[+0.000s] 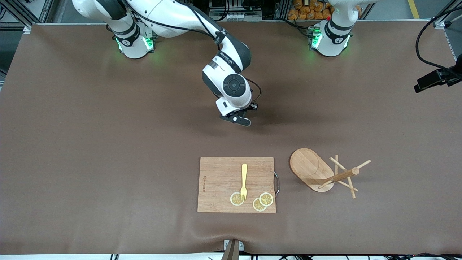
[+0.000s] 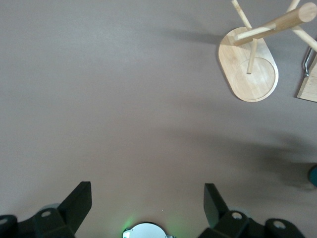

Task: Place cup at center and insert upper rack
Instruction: 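Carry the held mug to the table center with the right gripper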

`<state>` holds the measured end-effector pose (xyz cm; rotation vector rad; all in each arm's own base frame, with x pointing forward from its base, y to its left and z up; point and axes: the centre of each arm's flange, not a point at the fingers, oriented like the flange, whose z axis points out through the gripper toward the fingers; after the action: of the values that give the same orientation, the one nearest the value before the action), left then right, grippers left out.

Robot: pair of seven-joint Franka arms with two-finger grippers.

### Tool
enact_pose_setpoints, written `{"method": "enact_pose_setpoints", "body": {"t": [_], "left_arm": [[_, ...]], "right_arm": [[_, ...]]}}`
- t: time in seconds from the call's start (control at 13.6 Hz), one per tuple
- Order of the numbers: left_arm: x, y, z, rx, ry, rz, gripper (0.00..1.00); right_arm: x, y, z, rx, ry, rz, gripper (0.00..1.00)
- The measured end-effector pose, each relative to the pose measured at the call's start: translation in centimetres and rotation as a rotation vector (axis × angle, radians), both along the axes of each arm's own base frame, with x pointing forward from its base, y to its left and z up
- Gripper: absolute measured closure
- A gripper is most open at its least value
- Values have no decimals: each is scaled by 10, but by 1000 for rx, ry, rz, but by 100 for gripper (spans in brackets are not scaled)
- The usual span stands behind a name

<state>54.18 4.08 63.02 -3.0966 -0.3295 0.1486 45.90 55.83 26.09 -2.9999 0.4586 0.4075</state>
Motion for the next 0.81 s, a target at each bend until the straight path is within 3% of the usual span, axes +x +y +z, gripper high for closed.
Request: {"method": "enact_pose_setpoints", "body": {"t": [0.59,0.81], "left_arm": [[-1,9,1,0,-2,16,0],[-1,9,2,0,-5,16,0]], "right_arm": [[2,1,-10,-1,-2,-4,94],[4,0,-10,2,-8,-7,83]]}}
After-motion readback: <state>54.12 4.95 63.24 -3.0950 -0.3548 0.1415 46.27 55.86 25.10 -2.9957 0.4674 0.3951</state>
